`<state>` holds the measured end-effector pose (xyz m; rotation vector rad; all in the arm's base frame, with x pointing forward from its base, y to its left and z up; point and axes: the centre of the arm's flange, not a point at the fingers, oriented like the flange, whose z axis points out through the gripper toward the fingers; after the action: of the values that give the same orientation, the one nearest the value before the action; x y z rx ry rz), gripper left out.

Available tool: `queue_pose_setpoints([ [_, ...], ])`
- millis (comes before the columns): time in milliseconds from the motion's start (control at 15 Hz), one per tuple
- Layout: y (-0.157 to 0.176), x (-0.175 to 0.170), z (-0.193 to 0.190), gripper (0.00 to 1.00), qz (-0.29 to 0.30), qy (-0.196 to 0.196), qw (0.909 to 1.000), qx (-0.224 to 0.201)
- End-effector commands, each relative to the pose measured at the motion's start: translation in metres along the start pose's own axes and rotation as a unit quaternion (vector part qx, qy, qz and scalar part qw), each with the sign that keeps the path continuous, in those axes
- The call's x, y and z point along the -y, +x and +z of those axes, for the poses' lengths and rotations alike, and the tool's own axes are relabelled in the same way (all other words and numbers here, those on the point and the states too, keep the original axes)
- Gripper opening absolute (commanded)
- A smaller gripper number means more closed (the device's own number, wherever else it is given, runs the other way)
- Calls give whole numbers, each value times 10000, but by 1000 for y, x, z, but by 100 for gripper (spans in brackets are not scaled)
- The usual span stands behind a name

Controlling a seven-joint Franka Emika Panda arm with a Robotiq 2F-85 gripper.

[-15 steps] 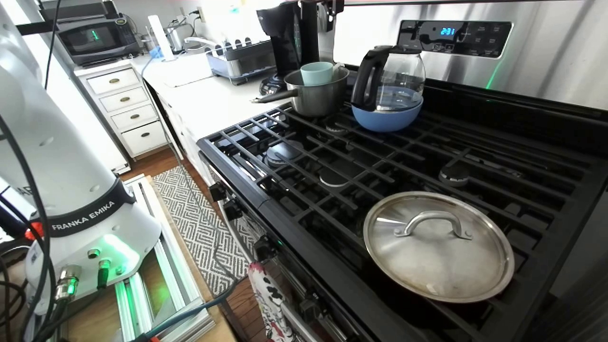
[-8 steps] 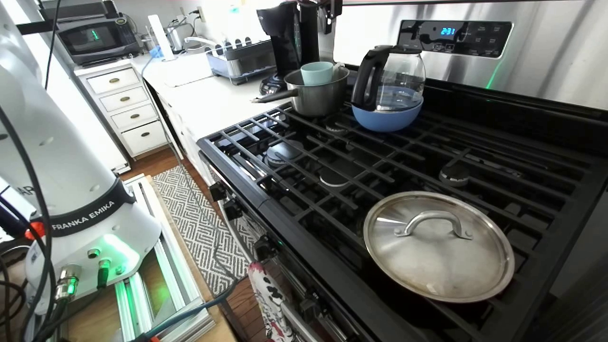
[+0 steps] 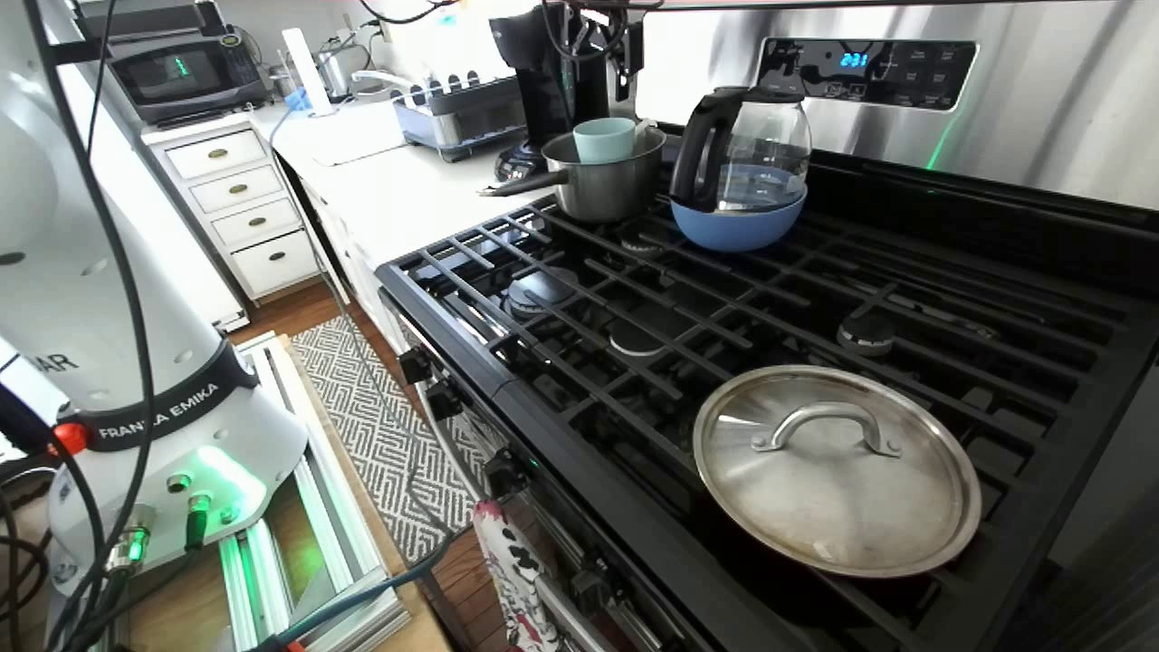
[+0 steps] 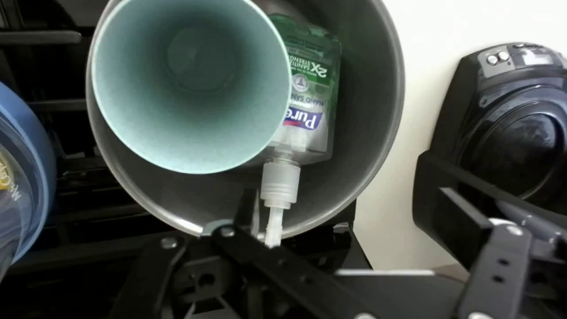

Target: Remove the pump bottle from the pot and put it on the right side of the stove

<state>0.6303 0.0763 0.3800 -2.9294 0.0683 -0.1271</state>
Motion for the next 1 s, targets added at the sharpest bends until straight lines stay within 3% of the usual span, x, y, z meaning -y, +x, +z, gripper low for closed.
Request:
queue_pose_setpoints([
  [0, 36, 2, 21, 99, 337, -163, 9993, -9],
  [267, 54, -3, 39, 83, 429, -279, 9987, 43],
  [400, 60, -5, 45, 62, 456, -309, 9985, 61],
  [467, 63, -5, 47, 57, 463, -314, 9984, 64],
  [600, 67, -6, 50, 56, 473, -347, 9982, 81],
  [733, 70, -10, 51, 65, 527, -488, 9974, 101],
  [933, 71, -14, 50, 70, 599, -698, 9956, 175],
])
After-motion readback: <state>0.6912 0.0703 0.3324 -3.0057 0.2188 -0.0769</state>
